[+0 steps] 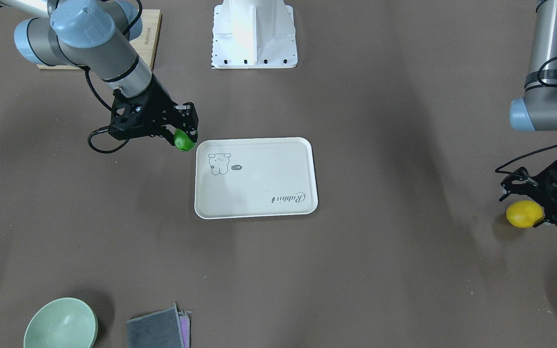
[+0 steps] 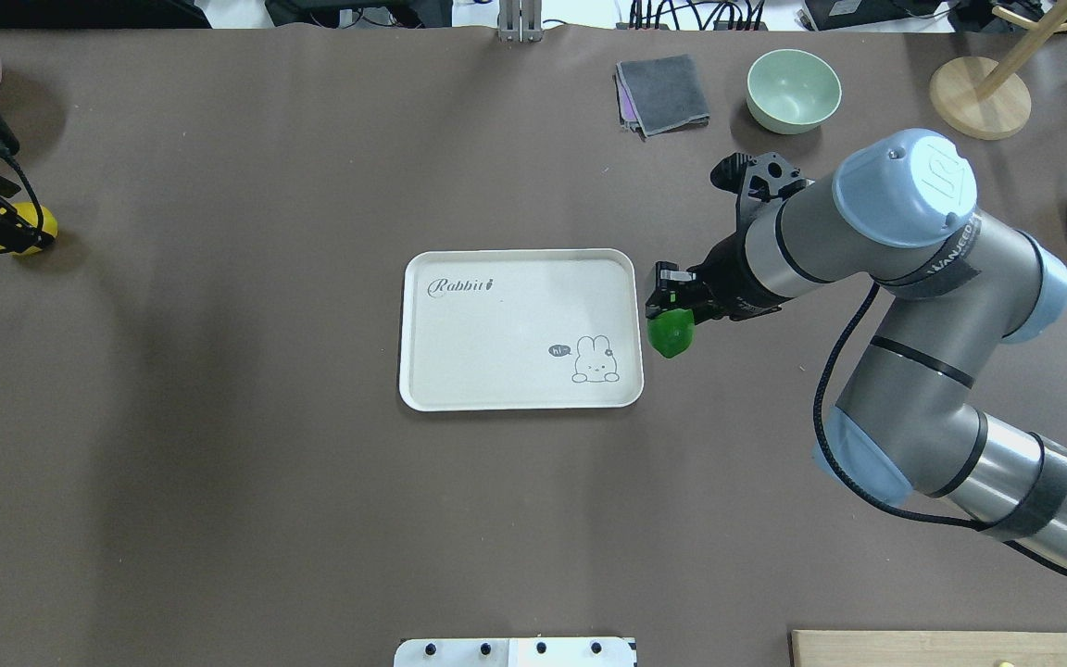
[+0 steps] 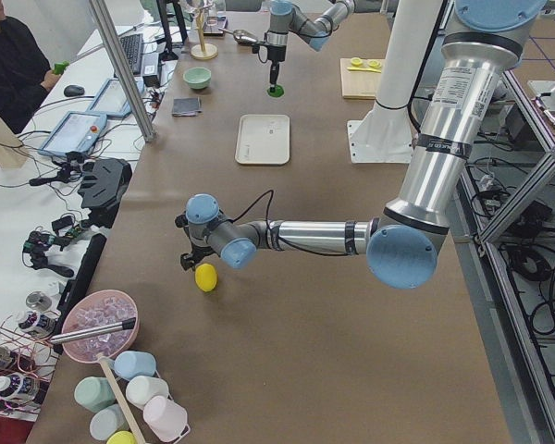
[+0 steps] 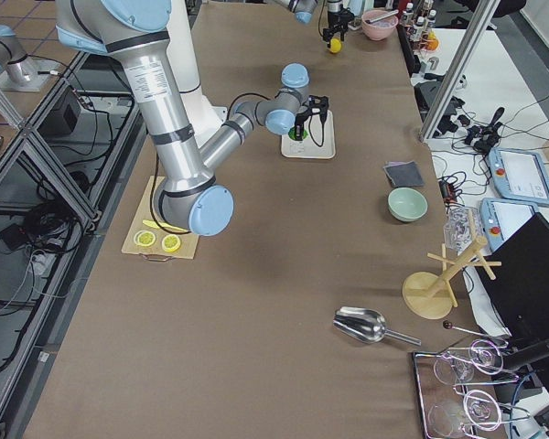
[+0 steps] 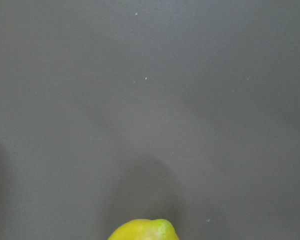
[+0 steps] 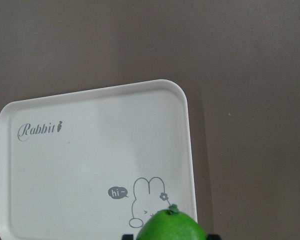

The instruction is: Place all lemons on tray

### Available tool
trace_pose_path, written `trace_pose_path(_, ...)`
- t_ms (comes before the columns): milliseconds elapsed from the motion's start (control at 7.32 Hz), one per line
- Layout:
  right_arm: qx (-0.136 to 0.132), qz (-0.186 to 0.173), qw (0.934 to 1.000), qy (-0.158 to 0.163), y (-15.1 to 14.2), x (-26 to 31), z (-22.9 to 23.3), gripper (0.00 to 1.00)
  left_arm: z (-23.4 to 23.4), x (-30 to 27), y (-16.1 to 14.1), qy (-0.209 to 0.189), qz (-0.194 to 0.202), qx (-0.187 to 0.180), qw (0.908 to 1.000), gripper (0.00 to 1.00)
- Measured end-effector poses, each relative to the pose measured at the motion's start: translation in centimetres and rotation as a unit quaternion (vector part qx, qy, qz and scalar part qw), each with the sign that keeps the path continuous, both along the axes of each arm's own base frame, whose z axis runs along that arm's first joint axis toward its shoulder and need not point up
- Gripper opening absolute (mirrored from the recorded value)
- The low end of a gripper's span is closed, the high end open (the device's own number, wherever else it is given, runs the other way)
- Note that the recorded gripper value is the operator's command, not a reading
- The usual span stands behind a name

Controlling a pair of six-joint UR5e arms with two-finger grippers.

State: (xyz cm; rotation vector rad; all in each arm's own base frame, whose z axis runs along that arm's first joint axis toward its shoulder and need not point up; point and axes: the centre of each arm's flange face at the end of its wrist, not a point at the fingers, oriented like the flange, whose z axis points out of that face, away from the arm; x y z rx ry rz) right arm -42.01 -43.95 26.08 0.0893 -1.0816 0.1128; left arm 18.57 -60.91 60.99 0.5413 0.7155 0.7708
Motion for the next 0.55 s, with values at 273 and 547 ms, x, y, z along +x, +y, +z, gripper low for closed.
trace_pose_path(273,-0.002,0.009,1.0,-0.002,0.8,-2.4,-1.5,0.0,0.1,0.2,-0.4,-0.004,0.001,0.002,1.0,0.97)
trace_pose_path(547,-0.004,0.015,0.9999,-0.003,1.0,-4.6,-2.7,0.0,0.8,0.2,-0.5,-0.008,0.002,-0.002,1.0,0.97)
